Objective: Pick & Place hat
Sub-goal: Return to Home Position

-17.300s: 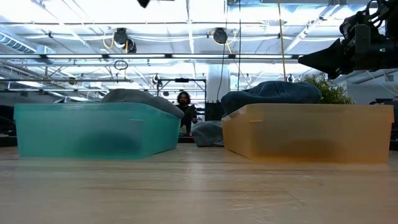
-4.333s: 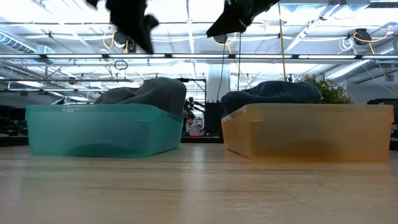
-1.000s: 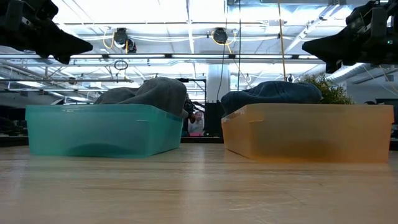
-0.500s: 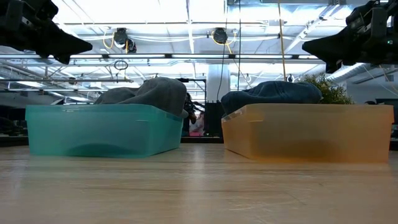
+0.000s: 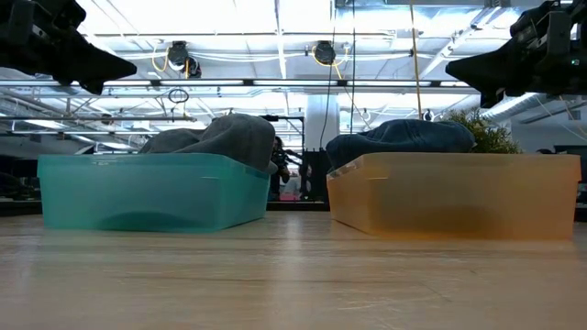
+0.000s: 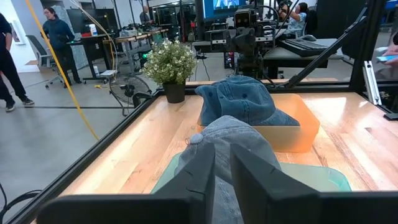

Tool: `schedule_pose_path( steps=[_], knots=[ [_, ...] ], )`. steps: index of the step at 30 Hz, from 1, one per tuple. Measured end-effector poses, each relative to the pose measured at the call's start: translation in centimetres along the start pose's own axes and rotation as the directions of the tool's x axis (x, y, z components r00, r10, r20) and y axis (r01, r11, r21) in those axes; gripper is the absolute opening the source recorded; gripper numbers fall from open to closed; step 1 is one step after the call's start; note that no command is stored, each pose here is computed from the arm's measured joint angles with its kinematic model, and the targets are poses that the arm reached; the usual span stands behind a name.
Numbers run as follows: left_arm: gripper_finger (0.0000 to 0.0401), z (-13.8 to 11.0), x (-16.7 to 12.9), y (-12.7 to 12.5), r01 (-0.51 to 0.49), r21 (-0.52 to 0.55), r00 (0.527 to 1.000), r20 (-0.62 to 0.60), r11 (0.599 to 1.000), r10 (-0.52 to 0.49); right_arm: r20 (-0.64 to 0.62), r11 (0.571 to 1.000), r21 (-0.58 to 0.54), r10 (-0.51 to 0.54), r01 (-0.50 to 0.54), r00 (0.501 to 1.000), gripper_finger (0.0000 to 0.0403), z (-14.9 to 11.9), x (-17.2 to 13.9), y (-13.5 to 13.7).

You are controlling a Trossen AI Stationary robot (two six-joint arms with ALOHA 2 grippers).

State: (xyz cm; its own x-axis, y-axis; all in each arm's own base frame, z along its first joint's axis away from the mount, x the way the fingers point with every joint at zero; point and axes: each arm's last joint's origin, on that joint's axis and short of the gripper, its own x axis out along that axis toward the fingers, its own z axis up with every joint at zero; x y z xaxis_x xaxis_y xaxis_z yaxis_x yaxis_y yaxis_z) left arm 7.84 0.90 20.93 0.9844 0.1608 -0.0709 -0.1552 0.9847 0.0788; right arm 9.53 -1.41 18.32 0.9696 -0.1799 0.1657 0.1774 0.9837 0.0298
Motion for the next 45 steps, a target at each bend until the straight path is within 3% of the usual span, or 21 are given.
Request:
schedule_pose_path(
  steps=[19,36,45],
  knots=[
    [0.0031,0.00,0.00,0.00,0.000,0.000,1.000,0.000,1.000,0.000,0.000,1.000,0.000,0.000,0.000,1.000,0.0028,0.00,0.00,0.00],
    [0.0062,0.01,0.00,0.00,0.000,0.000,1.000,0.000,1.000,0.000,0.000,1.000,0.000,0.000,0.000,1.000,0.0027,0.00,0.00,0.00],
    [0.0050,0.01,0.00,0.00,0.001,0.000,1.000,0.000,1.000,-0.001,0.000,1.000,0.000,0.000,0.000,1.000,0.0028,0.00,0.00,0.00]
  ],
)
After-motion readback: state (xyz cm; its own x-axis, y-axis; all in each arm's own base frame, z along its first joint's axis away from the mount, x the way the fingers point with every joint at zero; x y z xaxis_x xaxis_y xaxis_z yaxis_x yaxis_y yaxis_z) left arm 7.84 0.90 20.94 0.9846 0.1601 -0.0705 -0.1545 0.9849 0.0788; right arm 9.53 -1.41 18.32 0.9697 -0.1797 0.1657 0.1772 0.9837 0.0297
